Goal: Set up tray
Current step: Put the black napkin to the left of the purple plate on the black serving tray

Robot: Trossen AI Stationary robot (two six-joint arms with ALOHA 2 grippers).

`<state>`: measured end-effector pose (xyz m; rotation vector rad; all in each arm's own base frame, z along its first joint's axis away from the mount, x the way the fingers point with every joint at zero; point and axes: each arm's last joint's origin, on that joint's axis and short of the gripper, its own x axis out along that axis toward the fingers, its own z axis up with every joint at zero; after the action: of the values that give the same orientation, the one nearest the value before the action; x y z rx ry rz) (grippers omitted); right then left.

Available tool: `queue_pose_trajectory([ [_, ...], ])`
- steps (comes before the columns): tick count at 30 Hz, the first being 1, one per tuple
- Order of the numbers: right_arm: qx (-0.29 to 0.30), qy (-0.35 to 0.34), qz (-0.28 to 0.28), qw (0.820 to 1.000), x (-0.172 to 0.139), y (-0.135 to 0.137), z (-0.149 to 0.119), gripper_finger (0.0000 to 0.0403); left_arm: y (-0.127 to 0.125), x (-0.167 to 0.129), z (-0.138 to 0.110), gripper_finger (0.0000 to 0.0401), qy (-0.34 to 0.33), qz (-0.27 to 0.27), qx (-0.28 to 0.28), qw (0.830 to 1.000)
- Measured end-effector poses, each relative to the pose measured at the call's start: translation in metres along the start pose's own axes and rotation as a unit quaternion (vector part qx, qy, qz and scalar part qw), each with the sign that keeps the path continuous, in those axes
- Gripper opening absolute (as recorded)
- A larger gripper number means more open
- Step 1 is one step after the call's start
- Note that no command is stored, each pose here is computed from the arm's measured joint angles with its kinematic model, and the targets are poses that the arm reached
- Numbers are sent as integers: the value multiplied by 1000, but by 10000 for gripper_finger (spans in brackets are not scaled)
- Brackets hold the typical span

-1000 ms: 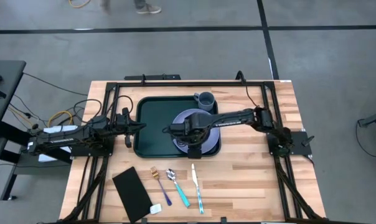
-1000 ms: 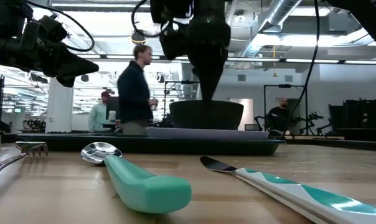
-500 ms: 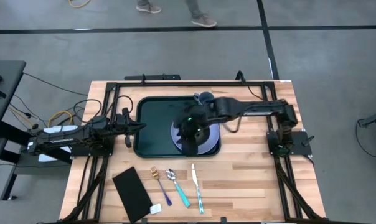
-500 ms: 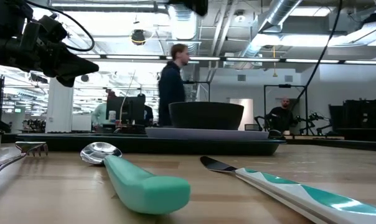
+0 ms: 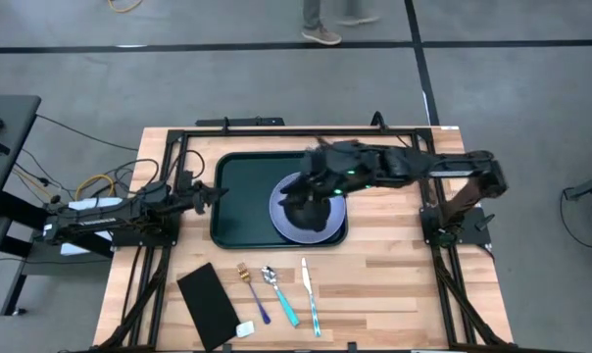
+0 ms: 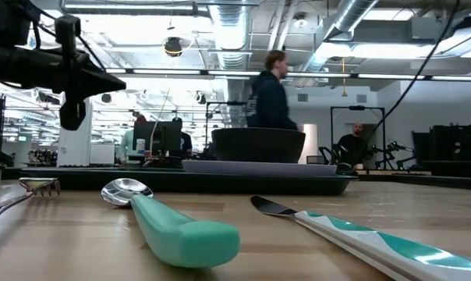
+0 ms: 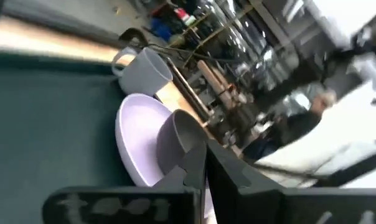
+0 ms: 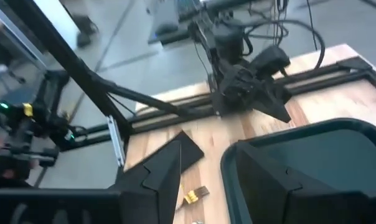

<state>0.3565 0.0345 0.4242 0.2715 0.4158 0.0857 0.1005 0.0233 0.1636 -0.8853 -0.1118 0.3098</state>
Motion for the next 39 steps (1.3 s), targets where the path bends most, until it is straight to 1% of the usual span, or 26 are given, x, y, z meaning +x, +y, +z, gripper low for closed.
queue_pose_trajectory([
  [2, 8, -28, 10, 1000, -12, -1, -10, 143, 0, 0, 0, 0, -5, 5, -29, 1000],
  [5, 32, -59, 22, 997, -31, -6, -32, 140, 0, 0, 0, 0, -5, 6, -31, 1000],
  [7, 55, -66, 26, 996, -45, -10, -50, 138, 0, 0, 0, 0, -8, 6, -50, 999],
  [9, 90, -55, 22, 994, -59, -16, -69, 136, 1, 0, 1, 0, -23, 14, -93, 995],
  [11, 133, -37, 14, 990, -70, -22, -88, 137, 1, 0, 2, 0, -40, 20, -148, 988],
  [13, 176, -12, 0, 984, -79, -29, -108, 137, 1, 0, 3, 0, -51, 22, -183, 982],
  [16, 226, 20, -39, 973, -89, -36, -133, 138, 1, 0, 3, 0, -51, 22, -189, 980],
  [19, 238, 62, -68, 967, -93, -41, -151, 138, 1, 0, 3, 0, -43, 18, -193, 980],
  [20, 237, 77, -74, 965, -93, -41, -157, 138, 0, 0, 2, 0, -26, 8, -192, 981],
  [22, 235, 96, -83, 964, -93, -43, -164, 138, -4, 0, 0, 0, 37, -27, -174, 984],
  [24, 223, 116, -93, 964, -93, -44, -168, 138, -9, -1, -2, 0, 106, -44, -168, 979],
  [26, 202, 133, -98, 965, -94, -45, -171, 138, -19, -2, 1, 0, 142, -58, -166, 974],
  [28, 182, 144, -103, 967, -93, -47, -173, 138, -29, -2, 6, 1, 168, -57, -158, 971],
  [29, 175, 153, -107, 967, -93, -48, -175, 138, -34, -2, 9, 2, 183, -49, -154, 970],
  [33, 151, 185, -120, 964, -96, -51, -180, 138, -52, 3, 18, 16, 238, 11, -122, 964],
  [36, 129, 209, -126, 961, -98, -53, -184, 138, -67, 14, 26, 30, 261, 55, -76, 961],
  [39, 110, 232, -130, 958, -101, -54, -188, 138, -77, 31, 27, 46, 308, 107, -16, 945],
])
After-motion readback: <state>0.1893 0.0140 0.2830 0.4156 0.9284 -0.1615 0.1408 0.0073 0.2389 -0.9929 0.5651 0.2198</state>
